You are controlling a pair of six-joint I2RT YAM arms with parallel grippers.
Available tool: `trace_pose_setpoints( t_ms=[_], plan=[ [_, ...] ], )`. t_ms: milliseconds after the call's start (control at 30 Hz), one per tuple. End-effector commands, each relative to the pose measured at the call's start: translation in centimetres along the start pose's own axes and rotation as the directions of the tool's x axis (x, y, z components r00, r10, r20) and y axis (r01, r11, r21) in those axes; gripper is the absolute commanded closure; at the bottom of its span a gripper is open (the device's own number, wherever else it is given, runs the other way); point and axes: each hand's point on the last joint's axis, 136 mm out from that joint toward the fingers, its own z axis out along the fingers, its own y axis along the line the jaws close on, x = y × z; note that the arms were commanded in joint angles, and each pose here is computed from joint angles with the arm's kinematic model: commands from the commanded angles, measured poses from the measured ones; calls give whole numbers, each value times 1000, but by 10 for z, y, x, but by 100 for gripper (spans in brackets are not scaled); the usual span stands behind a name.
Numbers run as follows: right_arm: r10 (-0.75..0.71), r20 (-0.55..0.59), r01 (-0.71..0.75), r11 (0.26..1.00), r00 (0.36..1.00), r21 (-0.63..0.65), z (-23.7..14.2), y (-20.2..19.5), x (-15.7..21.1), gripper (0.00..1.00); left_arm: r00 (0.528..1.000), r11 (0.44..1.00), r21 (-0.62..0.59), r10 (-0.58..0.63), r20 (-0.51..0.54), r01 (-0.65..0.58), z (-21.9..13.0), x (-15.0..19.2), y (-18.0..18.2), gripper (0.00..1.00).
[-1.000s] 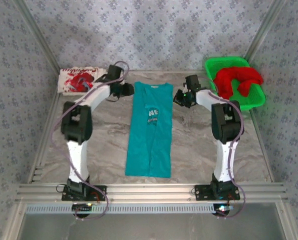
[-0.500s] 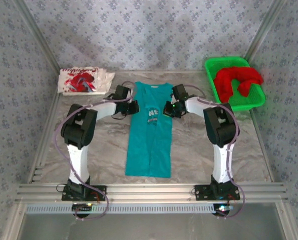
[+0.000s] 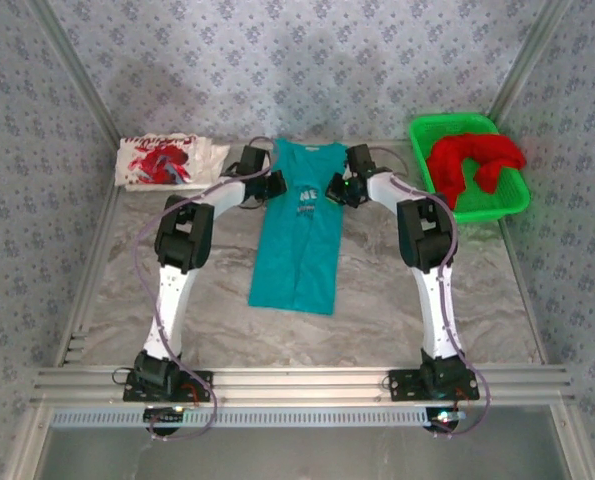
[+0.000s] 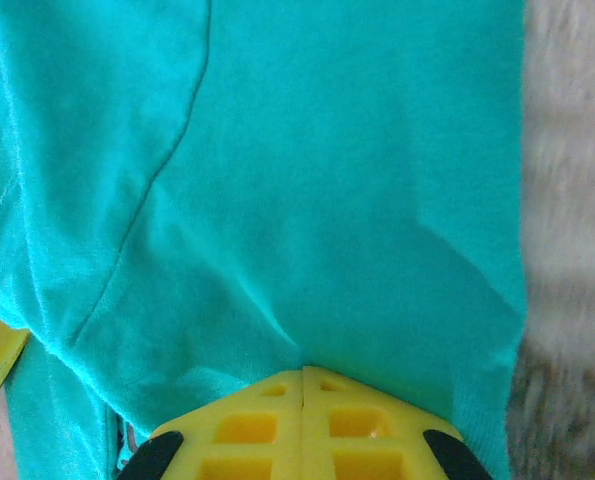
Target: Fold and stack the t-shirts
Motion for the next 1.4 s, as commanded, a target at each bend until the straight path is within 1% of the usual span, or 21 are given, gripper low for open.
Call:
trace_pose_setpoints(
  t_ms=[0,167,267,333,367,467,500,567,633,667,700,733,767,833,900,933,1000,1067,1200,1300,1367],
  plan=[
    [60,-22,-59,996,998,69,15,-28,-5,100,998,997,-63,-45,-50,42,11,5,16,100],
    [64,13,-65,997,998,35,16,-15,-26,100,999,996,-87,-38,-27,35,15,-14,17,99],
    [56,17,-56,998,998,-3,3,1,-34,100,1000,994,-107,-24,-13,23,4,-27,13,84],
    [47,32,-46,999,998,-26,-15,16,-39,93,1000,992,-124,-5,14,7,-15,-40,5,72],
    [37,46,-35,998,998,-44,-29,25,-45,87,999,993,-122,9,33,-4,-30,-48,-4,68],
    [-15,96,23,996,995,-85,-74,55,-54,79,991,995,-89,64,114,-54,-85,-67,-38,64],
    [-38,104,49,993,994,-104,-92,65,-52,75,985,995,-72,78,152,-67,-109,-71,-50,62],
    [-119,100,131,983,988,-128,-127,78,-36,73,971,995,-36,96,219,-90,-155,-66,-64,58],
    [-167,142,186,974,976,-127,-165,78,-7,70,954,993,-9,114,278,-116,-202,-46,-67,49],
    [-180,161,202,970,970,-132,-177,76,6,66,952,991,3,124,281,-130,-217,-31,-66,46],
    [-189,172,215,965,967,-149,-189,70,31,59,955,989,20,136,264,-146,-231,-9,-62,47],
    [-194,184,228,956,964,-184,-200,67,54,55,962,987,38,145,231,-158,-240,16,-57,47],
    [-180,154,210,955,972,-210,-201,54,83,54,971,986,54,142,190,-155,-245,39,-51,47],
    [-134,84,152,955,987,-255,-208,31,142,55,991,990,85,106,78,-113,-253,97,-33,49],
    [-88,12,89,961,996,-262,-214,13,188,56,998,994,100,54,-30,-51,-257,146,-18,49],
    [-71,-16,65,965,997,-254,-217,5,208,57,997,994,108,37,-74,-29,-259,168,-14,49],
    [-55,-41,45,973,998,-226,-219,-11,235,56,993,994,107,19,-118,-6,-261,200,-9,46],
    [-25,-61,13,983,998,-185,-218,-29,249,55,989,993,119,3,-145,15,-259,220,-9,43],
    [60,-115,-81,979,992,-186,-200,-54,265,56,980,994,101,-17,-197,37,-245,243,-1,42],
    [37,-132,-62,981,990,-185,-191,-55,266,57,973,995,90,-30,-230,52,-233,254,8,43],
    [18,-144,-46,981,989,-188,-186,-53,265,57,968,994,97,-21,-250,46,-227,258,6,45]
  ],
)
